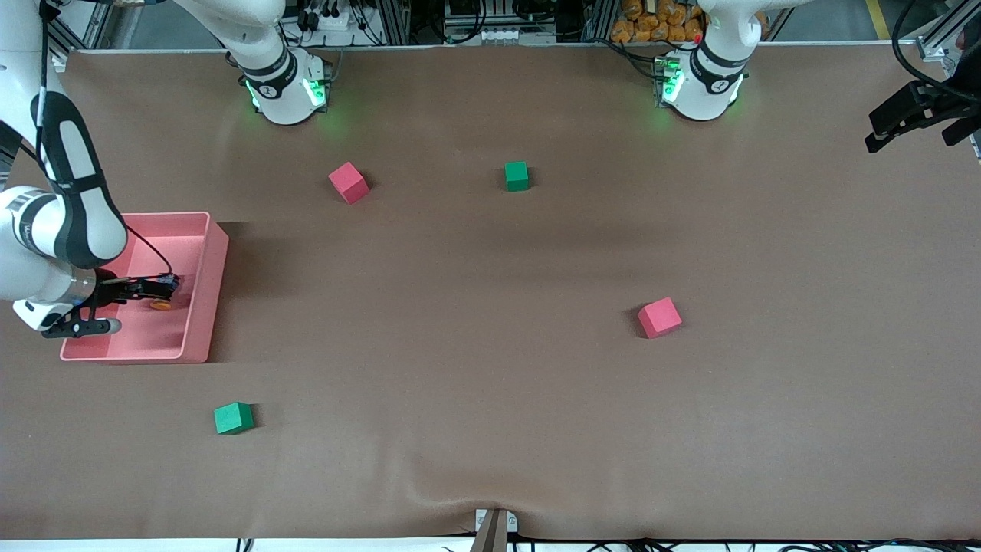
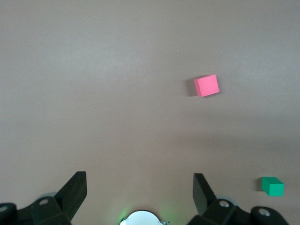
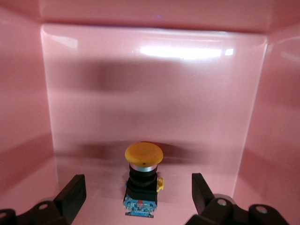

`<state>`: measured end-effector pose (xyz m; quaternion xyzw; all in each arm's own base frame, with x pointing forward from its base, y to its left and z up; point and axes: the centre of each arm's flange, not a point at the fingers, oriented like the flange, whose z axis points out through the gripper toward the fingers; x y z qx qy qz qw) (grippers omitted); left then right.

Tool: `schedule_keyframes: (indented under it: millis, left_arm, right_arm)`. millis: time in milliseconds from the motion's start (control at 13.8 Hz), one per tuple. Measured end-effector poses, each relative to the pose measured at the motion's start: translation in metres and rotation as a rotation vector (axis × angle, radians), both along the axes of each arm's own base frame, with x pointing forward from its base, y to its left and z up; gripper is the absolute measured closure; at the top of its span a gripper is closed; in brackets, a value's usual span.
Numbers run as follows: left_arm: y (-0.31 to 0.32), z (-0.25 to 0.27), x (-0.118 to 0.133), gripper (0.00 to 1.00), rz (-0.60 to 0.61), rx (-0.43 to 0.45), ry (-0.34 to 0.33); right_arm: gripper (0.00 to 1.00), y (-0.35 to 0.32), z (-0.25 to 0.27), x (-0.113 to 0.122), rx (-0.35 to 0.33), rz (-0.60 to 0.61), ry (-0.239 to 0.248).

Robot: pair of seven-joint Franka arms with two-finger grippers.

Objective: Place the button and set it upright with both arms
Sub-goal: 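Reach the right gripper into the pink tray and grasp the yellow button, then lift the yellow button out of the pink tray with the right gripper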

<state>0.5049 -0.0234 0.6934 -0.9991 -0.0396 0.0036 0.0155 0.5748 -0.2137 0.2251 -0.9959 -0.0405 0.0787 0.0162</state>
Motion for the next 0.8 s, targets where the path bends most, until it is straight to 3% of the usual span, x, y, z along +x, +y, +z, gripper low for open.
schedule_keyframes:
  millis: [509,654,799]
  left_arm:
    - [0.016,0.001,0.000,0.00,0.011,-0.003,-0.003]
    - [0.016,0.002,0.000,0.00,0.009,-0.003,-0.003]
    - [0.016,0.002,0.000,0.00,0.009,-0.003,-0.003]
  right_arm:
    - [0.00,0.001,-0.033,-0.002,-0.002,0.001,-0.014]
    - [0.05,0.002,-0.044,-0.006,-0.001,0.004,-0.016]
    - [0.24,0.001,-0.045,-0.007,0.000,0.013,-0.017]
